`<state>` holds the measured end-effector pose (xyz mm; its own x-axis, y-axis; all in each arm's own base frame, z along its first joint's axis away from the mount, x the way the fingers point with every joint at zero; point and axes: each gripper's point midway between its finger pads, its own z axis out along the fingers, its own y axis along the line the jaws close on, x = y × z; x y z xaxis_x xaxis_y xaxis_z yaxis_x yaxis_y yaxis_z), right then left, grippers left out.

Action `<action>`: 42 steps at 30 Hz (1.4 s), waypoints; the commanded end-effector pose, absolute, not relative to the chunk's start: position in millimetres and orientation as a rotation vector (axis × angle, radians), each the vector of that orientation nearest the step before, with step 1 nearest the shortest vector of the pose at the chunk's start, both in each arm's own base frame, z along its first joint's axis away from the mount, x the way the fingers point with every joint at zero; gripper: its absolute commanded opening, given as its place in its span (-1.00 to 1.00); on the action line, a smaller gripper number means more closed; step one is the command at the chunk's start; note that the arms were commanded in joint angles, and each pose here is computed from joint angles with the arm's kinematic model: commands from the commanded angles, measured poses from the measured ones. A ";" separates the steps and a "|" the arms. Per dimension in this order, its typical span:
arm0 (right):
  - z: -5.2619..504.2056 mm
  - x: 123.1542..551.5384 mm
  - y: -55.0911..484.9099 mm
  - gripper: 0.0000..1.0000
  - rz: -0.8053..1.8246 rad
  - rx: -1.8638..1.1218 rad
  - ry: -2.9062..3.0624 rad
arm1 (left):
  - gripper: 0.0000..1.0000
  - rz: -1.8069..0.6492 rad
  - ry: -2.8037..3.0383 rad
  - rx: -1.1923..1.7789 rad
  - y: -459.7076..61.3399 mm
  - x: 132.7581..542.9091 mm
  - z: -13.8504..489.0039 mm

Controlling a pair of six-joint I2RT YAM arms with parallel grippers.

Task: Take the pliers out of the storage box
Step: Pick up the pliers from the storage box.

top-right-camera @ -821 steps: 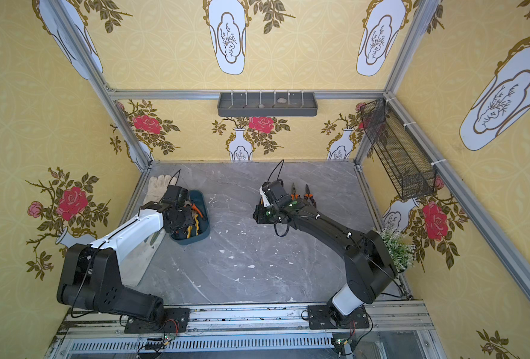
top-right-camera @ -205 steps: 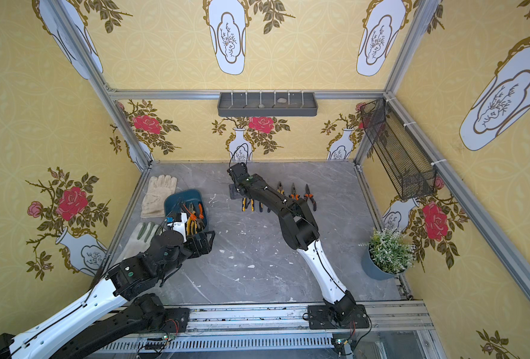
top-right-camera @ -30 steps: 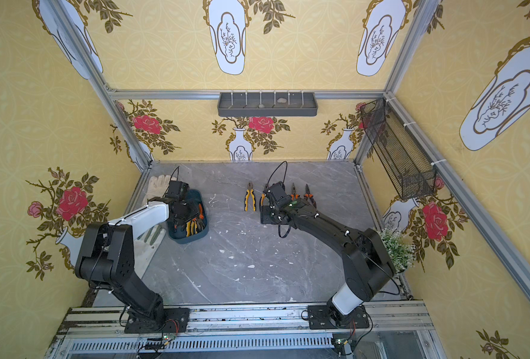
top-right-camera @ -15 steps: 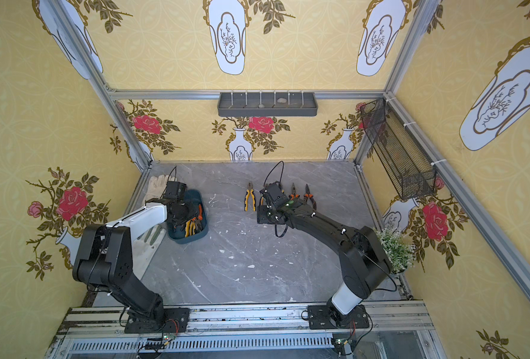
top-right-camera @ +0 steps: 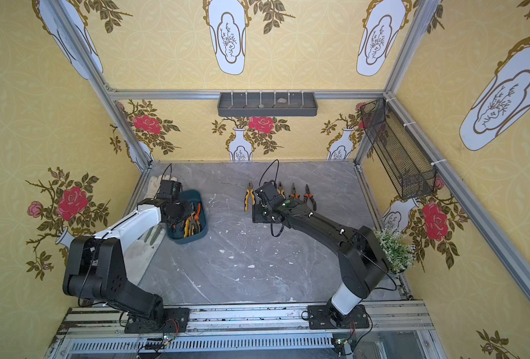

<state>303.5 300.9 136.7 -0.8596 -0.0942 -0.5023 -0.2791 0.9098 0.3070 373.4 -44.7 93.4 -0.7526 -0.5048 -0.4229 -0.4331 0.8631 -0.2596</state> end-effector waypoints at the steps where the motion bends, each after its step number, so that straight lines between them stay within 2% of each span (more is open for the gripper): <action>1: 138.5 299.4 308.1 0.33 0.540 -0.289 2.581 | -1.00 -0.203 2.517 -0.657 -43.3 372.9 104.5; 11: 172.2 257.4 384.6 0.34 1.231 -0.524 2.467 | -1.00 -0.604 2.331 -0.651 -70.6 360.4 153.2; 17: 207.8 227.3 421.7 0.32 1.768 -0.613 2.286 | -1.00 -0.895 2.166 -0.685 -90.6 348.1 186.1; 21: 221.0 214.2 439.4 0.28 1.977 -0.642 2.192 | -1.00 -1.029 2.069 -0.737 -94.8 341.5 194.2; 27: 224.7 202.1 462.6 0.24 2.038 -0.691 2.152 | -1.00 -1.163 1.940 -0.827 -94.4 334.3 199.6; 42: 213.7 215.7 478.5 0.17 1.903 -0.687 2.170 | -1.00 -1.367 1.850 -1.004 -92.7 322.8 201.8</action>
